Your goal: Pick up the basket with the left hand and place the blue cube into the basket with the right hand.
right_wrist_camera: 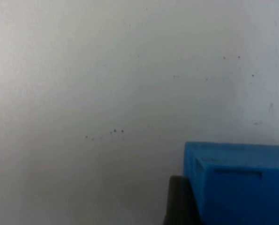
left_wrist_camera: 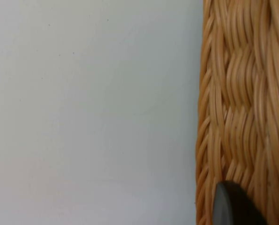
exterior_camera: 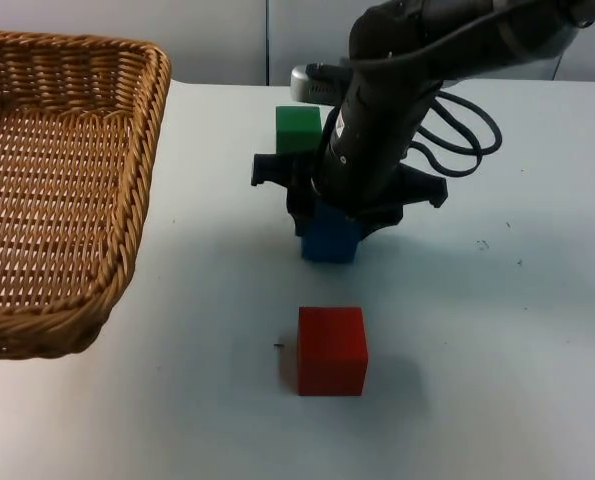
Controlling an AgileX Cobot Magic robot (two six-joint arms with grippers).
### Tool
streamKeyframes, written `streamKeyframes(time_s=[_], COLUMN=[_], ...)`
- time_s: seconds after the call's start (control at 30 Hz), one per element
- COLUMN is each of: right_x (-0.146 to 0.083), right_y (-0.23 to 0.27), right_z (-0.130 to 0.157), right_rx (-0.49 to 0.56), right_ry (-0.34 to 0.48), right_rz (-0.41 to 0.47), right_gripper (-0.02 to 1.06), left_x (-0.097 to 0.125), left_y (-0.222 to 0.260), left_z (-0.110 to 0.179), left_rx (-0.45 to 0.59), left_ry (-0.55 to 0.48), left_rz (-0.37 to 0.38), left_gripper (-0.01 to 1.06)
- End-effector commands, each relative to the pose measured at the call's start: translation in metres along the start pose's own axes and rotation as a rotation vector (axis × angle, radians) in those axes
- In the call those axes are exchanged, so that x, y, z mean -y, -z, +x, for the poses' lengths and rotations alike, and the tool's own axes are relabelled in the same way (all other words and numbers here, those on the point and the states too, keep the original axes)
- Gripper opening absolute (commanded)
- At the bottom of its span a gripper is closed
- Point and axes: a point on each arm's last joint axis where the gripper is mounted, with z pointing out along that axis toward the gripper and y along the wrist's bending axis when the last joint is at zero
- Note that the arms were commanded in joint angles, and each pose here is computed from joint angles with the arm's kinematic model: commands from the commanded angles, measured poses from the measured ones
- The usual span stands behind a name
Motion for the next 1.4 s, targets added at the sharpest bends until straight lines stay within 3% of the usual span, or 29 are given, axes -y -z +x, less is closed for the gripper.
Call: streamKeyframes(time_s=[0.0, 0.17, 0.3, 0.33, 0.5, 0.63, 0.93, 1.1, 1.37], right_x=[-0.006, -0.014, -0.029, -0.029, -0.057, -0.082, -0.13, -0.152, -0.177], right_y=[0.025, 0.09, 0.187, 0.187, 0.266, 0.284, 0.264, 0.229, 0.174], right_z=[-0.012, -0.036, -0.052, -0.052, -0.041, -0.03, -0.005, 0.007, 0.011], right_rx=[0.072, 0.218, 0.377, 0.377, 0.466, 0.521, 0.552, 0.503, 0.378], right_ry=[0.022, 0.088, 0.312, 0.312, 0.53, 0.614, 0.694, 0.731, 0.723], right_rz=[-0.044, -0.122, -0.192, -0.192, -0.248, -0.319, -0.403, -0.408, -0.416], right_gripper=[0.0, 0.0, 0.0, 0.0, 0.0, 0.0, 0.0, 0.0, 0.0], left_x=[0.005, 0.005, 0.005, 0.005, 0.005, 0.005, 0.006, 0.006, 0.006], left_y=[0.003, 0.003, 0.003, 0.003, 0.003, 0.003, 0.002, 0.002, 0.002], left_z=[-0.001, -0.001, -0.001, -0.001, -0.001, -0.001, -0.001, -0.001, -0.001], left_rx=[0.02, 0.02, 0.02, 0.02, 0.02, 0.02, 0.022, 0.022, 0.021], left_ry=[0.011, 0.011, 0.011, 0.011, 0.011, 0.011, 0.011, 0.011, 0.011], left_rz=[0.028, 0.028, 0.028, 0.028, 0.028, 0.028, 0.032, 0.032, 0.033], left_gripper=[0.0, 0.0, 0.0, 0.0, 0.0, 0.0, 0.0, 0.0, 0.0])
